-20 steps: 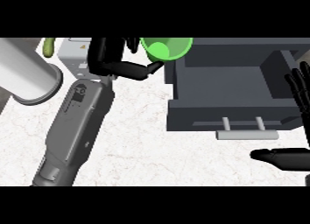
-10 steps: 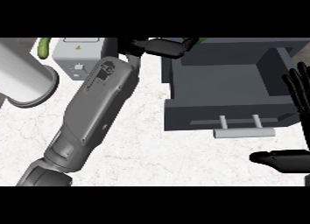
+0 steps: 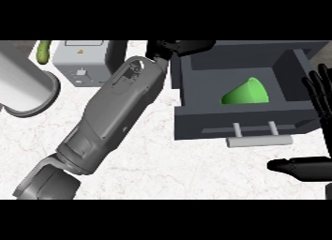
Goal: Pick up the cup, place it into the drawer and close the drawer
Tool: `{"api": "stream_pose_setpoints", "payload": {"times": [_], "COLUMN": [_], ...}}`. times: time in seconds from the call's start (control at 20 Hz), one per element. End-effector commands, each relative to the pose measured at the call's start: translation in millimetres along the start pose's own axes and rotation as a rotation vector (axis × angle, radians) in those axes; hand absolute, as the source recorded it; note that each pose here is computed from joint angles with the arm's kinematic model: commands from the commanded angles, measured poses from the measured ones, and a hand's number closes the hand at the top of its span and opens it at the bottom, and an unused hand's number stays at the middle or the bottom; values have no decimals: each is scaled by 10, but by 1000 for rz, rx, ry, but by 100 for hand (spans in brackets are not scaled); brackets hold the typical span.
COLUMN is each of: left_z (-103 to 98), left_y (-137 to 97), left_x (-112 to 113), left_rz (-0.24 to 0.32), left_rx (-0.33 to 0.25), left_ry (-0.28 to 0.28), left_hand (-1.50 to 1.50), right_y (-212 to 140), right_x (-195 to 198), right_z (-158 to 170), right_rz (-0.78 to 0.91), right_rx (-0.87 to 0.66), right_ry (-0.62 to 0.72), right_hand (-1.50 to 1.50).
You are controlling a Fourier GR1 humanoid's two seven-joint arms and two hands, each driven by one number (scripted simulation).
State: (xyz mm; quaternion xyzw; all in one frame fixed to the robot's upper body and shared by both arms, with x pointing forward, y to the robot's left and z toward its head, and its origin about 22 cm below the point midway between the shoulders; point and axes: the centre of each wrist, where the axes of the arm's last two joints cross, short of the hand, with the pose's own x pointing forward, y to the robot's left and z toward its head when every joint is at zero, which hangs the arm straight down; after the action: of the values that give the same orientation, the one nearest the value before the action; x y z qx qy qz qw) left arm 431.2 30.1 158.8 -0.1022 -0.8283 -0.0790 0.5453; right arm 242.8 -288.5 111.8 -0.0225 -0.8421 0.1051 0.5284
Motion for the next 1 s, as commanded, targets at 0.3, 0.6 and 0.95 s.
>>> {"api": "stream_pose_setpoints", "payload": {"times": [0.3, 0.6, 0.95], "left_z": [110, 187, 250], "left_y": [-86, -264, -209], "left_x": [-266, -272, -422], "left_rz": [-132, -212, -329], "left_rx": [3, -61, -57], "left_ry": [107, 158, 207], "left_hand": [150, -150, -150], "right_y": [4, 100, 57], "right_x": [79, -50, -63], "right_z": [-52, -123, -44], "right_rz": [-2, -26, -15], "right_rx": [-3, 22, 45], "right_ry": [-6, -18, -27], "right_hand": [-150, -150, -150]}}
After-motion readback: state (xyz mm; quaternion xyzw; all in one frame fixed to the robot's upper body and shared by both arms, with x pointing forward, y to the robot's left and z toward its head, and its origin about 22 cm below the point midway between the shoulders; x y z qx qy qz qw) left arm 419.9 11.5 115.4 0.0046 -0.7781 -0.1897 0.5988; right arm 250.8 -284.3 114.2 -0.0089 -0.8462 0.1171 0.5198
